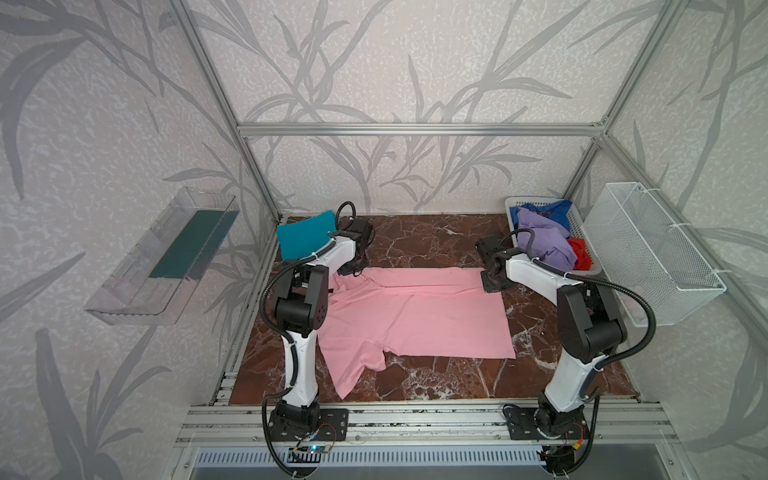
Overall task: Fold and stack the t-shirts
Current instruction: 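Hold the collar with left gripper while right gripper moves toward the neckline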
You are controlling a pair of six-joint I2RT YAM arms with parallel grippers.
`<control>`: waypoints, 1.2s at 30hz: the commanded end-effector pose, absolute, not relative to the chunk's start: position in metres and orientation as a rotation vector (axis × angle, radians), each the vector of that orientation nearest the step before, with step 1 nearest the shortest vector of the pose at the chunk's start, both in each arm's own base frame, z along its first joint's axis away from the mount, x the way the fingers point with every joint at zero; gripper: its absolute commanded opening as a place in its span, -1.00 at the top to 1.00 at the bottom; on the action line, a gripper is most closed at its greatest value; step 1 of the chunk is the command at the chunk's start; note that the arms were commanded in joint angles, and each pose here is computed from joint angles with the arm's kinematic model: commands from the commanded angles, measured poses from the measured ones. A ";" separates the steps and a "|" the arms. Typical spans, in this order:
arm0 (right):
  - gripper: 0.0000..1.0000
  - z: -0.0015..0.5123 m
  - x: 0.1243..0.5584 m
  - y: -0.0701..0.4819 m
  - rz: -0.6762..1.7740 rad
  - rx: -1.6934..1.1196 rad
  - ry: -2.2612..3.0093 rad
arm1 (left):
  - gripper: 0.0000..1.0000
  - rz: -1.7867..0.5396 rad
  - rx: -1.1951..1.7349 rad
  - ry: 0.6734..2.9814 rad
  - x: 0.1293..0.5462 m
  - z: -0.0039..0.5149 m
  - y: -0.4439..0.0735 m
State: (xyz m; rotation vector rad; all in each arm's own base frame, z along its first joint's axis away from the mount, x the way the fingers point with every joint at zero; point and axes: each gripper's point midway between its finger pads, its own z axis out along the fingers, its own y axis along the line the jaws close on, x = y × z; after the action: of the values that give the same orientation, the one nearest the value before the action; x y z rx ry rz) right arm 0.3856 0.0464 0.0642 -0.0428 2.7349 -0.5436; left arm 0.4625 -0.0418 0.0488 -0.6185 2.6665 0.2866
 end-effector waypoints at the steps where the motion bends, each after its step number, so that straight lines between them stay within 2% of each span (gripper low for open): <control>1: 0.52 0.074 0.368 0.027 -0.736 -0.059 2.728 | 0.47 0.377 -0.681 2.664 0.458 0.053 -0.019; 3: 0.37 0.066 0.356 0.031 -0.680 -0.030 2.767 | 0.47 0.395 -0.702 2.675 0.455 0.052 -0.010; 5: 0.31 0.070 0.347 0.040 -0.600 -0.005 2.771 | 0.46 0.401 -0.709 2.675 0.452 0.055 -0.005; 9: 0.31 0.113 0.352 0.098 -0.321 -0.104 2.658 | 0.36 0.416 -0.689 2.656 0.451 0.070 -0.001; 11: 0.37 0.132 0.364 0.139 -0.148 -0.188 2.579 | 0.37 0.383 -0.690 2.645 0.452 0.078 -0.004; 16: 0.74 0.139 0.390 0.246 0.348 -0.309 2.494 | 0.73 0.208 -0.670 2.606 0.464 0.092 -0.023; 21: 0.79 0.121 0.404 0.345 0.691 -0.422 2.529 | 0.89 0.110 -0.685 2.612 0.477 0.079 -0.031; 25: 0.69 0.102 0.406 0.404 0.776 -0.526 2.529 | 0.94 0.089 -0.739 2.632 0.482 0.063 -0.026; 30: 0.37 0.069 0.407 0.453 0.857 -0.597 2.558 | 0.96 0.077 -0.811 2.648 0.483 0.049 -0.014; 36: 0.31 0.046 0.409 0.486 0.920 -0.637 2.552 | 0.96 0.078 -0.850 2.673 0.481 0.036 -0.004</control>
State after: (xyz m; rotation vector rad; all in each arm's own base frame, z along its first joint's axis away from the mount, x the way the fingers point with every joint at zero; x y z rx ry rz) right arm 0.4056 0.4761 0.0430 -0.6399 2.5566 0.8600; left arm 0.4770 -0.0072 0.0367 -0.8158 2.6745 0.0924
